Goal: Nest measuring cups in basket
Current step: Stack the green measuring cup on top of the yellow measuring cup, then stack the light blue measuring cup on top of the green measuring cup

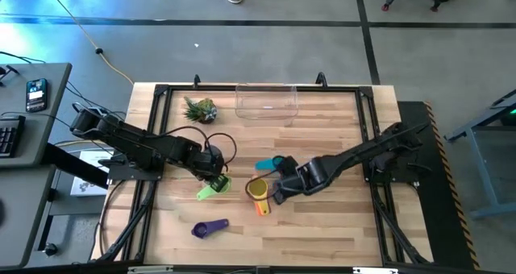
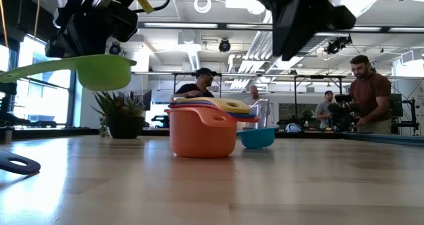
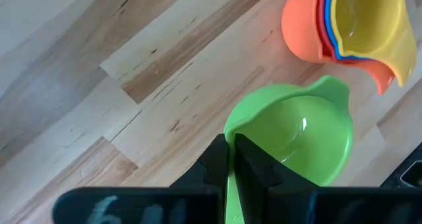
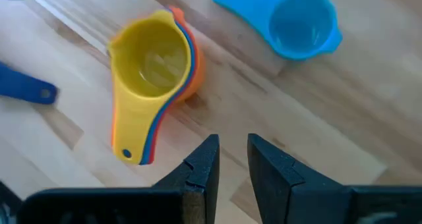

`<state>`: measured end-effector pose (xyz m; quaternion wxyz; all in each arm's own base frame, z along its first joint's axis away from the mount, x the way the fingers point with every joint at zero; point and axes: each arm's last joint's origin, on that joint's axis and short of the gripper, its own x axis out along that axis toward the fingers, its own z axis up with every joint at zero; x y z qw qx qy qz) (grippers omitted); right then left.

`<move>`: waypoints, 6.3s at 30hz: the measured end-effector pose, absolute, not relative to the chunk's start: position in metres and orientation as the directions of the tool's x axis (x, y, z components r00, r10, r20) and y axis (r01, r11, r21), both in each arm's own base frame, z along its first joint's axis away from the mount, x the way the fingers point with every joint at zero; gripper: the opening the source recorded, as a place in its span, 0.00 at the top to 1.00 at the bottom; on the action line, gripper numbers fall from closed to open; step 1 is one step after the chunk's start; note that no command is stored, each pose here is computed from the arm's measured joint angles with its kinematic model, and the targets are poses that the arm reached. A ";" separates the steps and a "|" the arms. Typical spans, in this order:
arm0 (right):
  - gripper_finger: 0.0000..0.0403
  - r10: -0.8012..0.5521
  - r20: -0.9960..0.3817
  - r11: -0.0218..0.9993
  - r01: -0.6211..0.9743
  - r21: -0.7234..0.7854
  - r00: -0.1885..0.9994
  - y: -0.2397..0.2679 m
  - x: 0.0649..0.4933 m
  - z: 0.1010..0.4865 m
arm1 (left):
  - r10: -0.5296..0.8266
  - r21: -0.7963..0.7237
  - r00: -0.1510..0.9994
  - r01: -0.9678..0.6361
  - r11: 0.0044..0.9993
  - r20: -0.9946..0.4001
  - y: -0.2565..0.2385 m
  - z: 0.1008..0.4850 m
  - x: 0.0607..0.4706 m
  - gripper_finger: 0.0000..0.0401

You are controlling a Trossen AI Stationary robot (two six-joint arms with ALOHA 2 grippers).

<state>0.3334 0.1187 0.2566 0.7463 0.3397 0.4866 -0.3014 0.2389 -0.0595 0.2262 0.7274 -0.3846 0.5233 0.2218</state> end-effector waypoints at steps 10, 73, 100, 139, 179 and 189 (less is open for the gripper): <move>0.82 -0.071 -0.877 0.514 0.770 0.377 0.476 0.134 0.332 0.208 | -0.047 -0.314 0.361 -0.731 0.606 -0.932 -0.057 0.226 0.239 0.98; 0.82 -0.070 -0.898 0.482 0.803 0.352 0.435 0.126 0.386 0.200 | -0.066 -0.295 0.332 -0.710 0.639 -0.941 -0.037 0.225 0.241 0.98; 0.82 -0.324 -0.920 0.805 0.575 -0.145 0.222 0.043 0.386 0.297 | 0.064 -0.586 0.611 -0.780 0.220 -0.789 -0.069 0.235 0.261 0.98; 0.82 -0.333 -0.912 0.850 0.495 -0.181 0.239 0.037 0.389 0.297 | 0.033 -0.561 0.570 -0.816 0.140 -0.821 -0.063 0.199 0.292 0.92; 0.82 -0.211 -0.961 0.841 0.534 -0.086 0.177 0.040 0.383 0.294 | -0.023 -0.545 0.607 -0.696 0.468 -0.794 -0.056 0.225 0.278 0.80; 0.82 -0.166 -0.985 0.690 0.720 -0.080 0.050 0.052 0.373 0.259 | 0.019 -0.395 0.530 -0.655 0.644 -0.848 -0.045 0.256 0.229 0.80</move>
